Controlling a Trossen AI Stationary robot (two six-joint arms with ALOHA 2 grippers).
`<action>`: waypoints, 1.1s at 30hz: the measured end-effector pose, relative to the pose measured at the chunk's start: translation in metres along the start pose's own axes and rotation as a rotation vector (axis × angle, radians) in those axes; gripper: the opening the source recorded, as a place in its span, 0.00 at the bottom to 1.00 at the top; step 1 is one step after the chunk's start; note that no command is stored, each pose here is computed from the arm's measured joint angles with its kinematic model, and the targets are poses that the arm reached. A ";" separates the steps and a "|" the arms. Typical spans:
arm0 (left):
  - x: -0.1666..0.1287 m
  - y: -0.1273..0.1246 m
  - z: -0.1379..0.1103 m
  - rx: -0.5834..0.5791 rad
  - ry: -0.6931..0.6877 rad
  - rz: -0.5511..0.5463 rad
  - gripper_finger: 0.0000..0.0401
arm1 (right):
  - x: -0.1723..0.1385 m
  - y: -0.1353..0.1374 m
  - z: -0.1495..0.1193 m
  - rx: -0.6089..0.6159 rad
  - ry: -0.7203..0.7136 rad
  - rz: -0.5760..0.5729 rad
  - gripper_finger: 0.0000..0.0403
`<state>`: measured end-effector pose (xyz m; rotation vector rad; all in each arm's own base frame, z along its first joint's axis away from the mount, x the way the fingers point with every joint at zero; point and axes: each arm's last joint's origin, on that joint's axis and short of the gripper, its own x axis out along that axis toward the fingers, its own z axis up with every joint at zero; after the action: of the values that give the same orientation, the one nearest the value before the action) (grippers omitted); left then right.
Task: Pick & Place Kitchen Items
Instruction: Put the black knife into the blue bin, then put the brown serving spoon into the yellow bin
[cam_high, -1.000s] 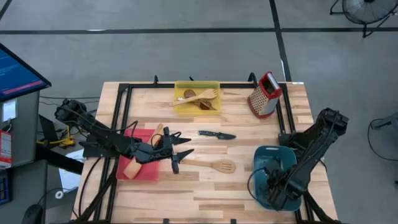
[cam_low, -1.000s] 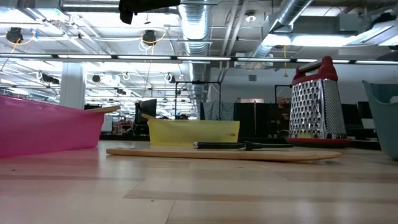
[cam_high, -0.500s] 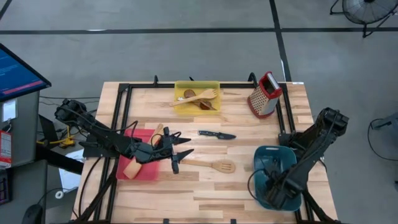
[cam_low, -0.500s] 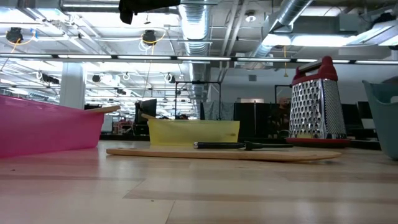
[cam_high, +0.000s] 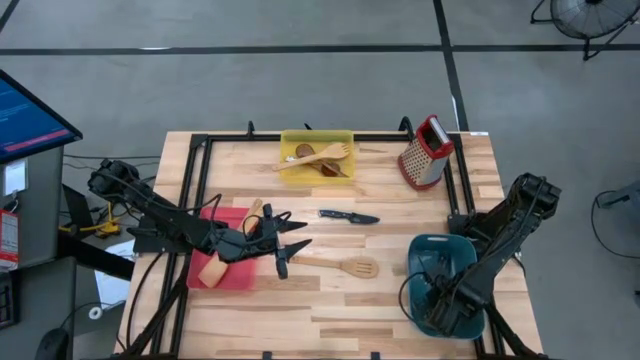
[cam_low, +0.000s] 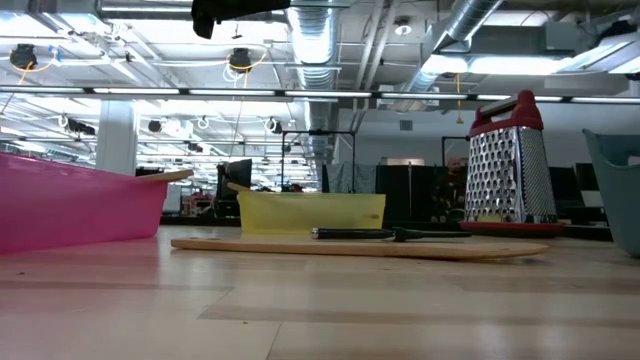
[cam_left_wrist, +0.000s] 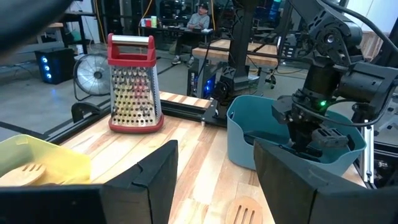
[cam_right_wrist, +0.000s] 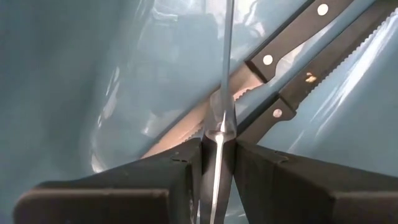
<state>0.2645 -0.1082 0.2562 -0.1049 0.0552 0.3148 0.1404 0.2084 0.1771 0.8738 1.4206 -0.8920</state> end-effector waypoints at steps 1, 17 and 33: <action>0.000 0.000 0.000 0.000 -0.001 0.000 0.48 | 0.000 0.000 0.000 0.000 0.001 0.000 0.17; 0.000 0.000 0.000 -0.004 -0.004 0.000 0.48 | 0.000 -0.002 0.001 0.005 -0.011 -0.018 0.28; 0.000 -0.001 0.000 -0.006 -0.001 -0.018 0.51 | -0.051 -0.011 0.007 -0.079 -0.074 0.034 0.60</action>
<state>0.2647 -0.1086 0.2566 -0.1110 0.0522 0.2967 0.1356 0.1968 0.2280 0.7959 1.3644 -0.8290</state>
